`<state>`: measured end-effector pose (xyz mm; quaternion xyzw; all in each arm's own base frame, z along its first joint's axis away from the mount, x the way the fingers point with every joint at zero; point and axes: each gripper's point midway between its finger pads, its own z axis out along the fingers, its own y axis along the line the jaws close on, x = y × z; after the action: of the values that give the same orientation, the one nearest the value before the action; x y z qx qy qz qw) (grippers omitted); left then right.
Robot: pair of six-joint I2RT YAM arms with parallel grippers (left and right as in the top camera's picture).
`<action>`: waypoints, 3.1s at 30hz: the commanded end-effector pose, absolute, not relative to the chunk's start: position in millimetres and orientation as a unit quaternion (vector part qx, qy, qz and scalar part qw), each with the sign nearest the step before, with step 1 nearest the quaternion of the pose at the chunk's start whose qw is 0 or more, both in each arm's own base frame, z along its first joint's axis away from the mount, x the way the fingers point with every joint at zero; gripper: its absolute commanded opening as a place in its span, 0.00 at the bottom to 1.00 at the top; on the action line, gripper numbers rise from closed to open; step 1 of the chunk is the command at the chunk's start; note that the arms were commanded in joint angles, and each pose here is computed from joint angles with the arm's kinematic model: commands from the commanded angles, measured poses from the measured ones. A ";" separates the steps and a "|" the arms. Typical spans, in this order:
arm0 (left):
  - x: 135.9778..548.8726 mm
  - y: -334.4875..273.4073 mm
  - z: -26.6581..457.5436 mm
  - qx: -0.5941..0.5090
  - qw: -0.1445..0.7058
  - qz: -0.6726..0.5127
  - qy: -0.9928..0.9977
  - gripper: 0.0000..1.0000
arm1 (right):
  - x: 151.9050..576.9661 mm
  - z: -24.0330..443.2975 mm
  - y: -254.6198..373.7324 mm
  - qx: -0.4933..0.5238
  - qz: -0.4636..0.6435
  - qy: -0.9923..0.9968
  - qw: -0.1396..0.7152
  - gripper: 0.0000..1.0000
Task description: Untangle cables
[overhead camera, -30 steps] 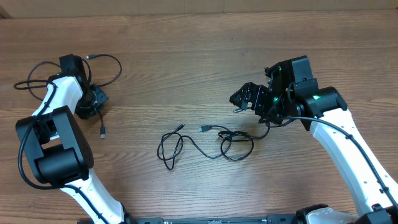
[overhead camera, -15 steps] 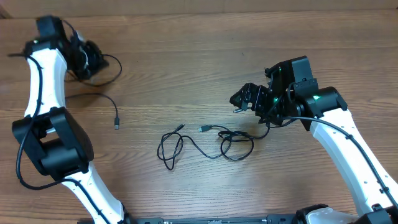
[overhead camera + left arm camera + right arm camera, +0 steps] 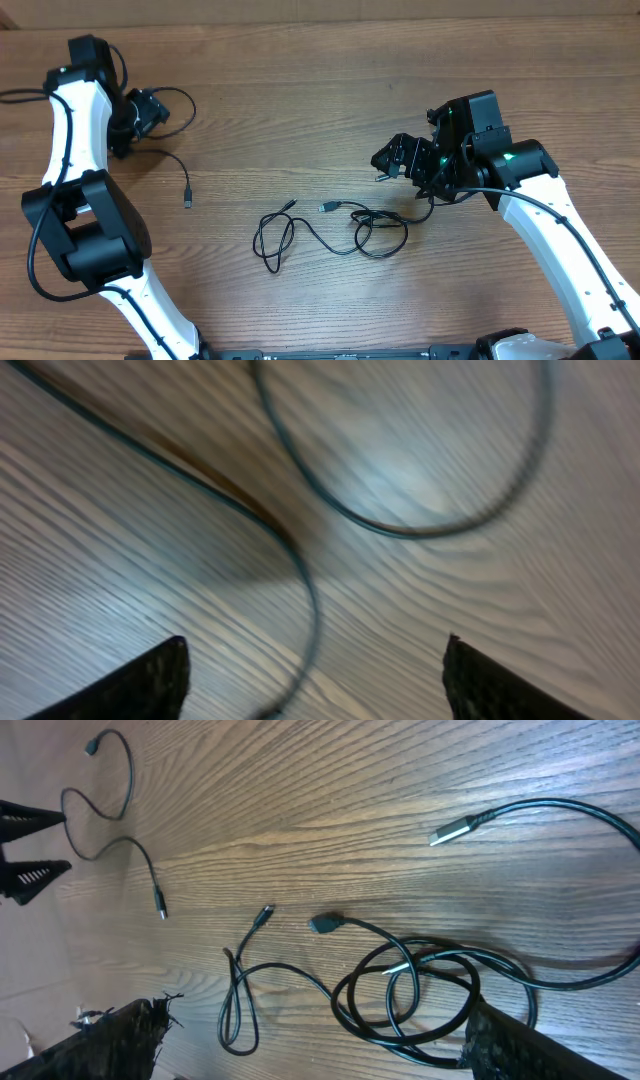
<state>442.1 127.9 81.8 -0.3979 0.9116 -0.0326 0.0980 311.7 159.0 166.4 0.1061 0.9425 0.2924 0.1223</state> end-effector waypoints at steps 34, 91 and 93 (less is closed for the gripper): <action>426.6 199.6 12.4 -0.543 0.141 0.005 0.828 0.69 | 305.1 157.3 154.0 0.110 0.272 0.950 0.108 0.96; 425.2 137.7 130.8 -0.441 0.085 -0.076 0.890 0.98 | 307.4 158.4 154.5 0.109 0.274 0.949 0.113 0.96; 409.2 131.9 118.2 -0.439 0.043 -0.048 0.896 1.00 | 308.2 158.8 154.8 0.108 0.275 0.948 0.115 0.96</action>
<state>427.0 129.0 141.3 -0.4347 0.8887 -0.1159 0.0890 307.3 154.9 162.2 0.1120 0.9467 0.2799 0.1134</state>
